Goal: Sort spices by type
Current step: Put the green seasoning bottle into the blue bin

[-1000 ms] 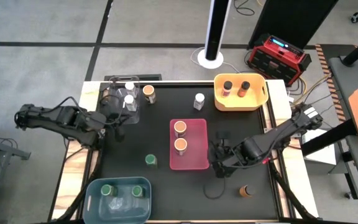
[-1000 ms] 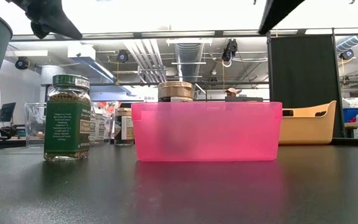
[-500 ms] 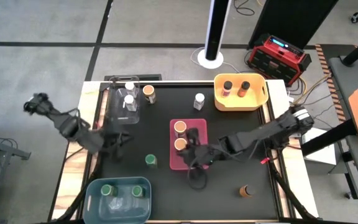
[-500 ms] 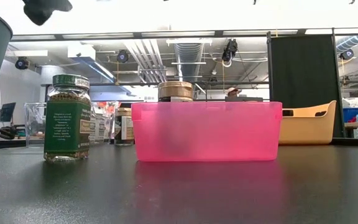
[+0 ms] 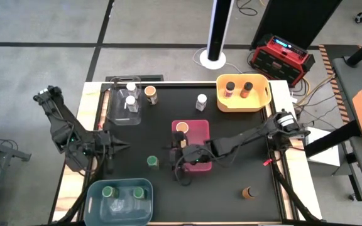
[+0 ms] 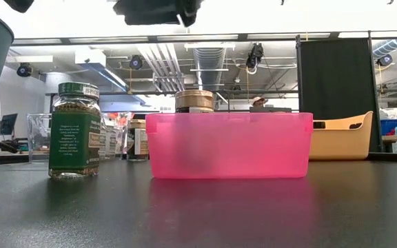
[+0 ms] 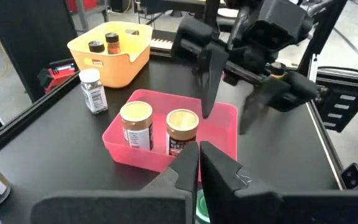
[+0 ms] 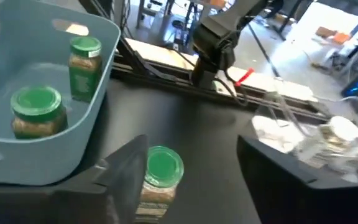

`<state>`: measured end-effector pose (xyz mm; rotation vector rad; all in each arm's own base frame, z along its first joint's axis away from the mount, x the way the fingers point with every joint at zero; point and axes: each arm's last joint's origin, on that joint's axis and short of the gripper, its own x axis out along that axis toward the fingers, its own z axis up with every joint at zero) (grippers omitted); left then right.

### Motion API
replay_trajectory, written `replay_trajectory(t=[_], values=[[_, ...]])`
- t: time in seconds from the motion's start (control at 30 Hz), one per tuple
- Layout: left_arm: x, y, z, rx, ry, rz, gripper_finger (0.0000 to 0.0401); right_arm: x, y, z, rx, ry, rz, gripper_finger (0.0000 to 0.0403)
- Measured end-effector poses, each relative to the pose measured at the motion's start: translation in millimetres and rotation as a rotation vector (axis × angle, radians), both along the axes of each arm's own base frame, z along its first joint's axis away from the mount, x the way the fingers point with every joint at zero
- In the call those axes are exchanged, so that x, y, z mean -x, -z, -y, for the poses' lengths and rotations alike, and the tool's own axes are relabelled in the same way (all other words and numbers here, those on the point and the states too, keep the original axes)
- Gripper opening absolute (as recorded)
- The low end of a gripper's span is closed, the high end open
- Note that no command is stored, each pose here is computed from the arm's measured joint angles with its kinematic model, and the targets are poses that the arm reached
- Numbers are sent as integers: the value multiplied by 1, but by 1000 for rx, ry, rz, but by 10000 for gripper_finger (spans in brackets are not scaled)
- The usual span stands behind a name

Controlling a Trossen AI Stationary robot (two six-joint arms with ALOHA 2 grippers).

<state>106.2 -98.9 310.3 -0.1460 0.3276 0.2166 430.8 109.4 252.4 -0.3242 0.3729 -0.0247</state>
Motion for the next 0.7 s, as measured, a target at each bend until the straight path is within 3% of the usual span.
replay_trajectory(t=[0.17,0.37,0.7], values=[[0,0,0,-24,7,-5,0,-9,8,10,-108,4,12,272],[0,1,1,-41,9,-14,0,-20,13,20,-250,-39,68,314],[-4,8,5,-113,-18,-39,0,-50,67,17,-267,-28,16,346]])
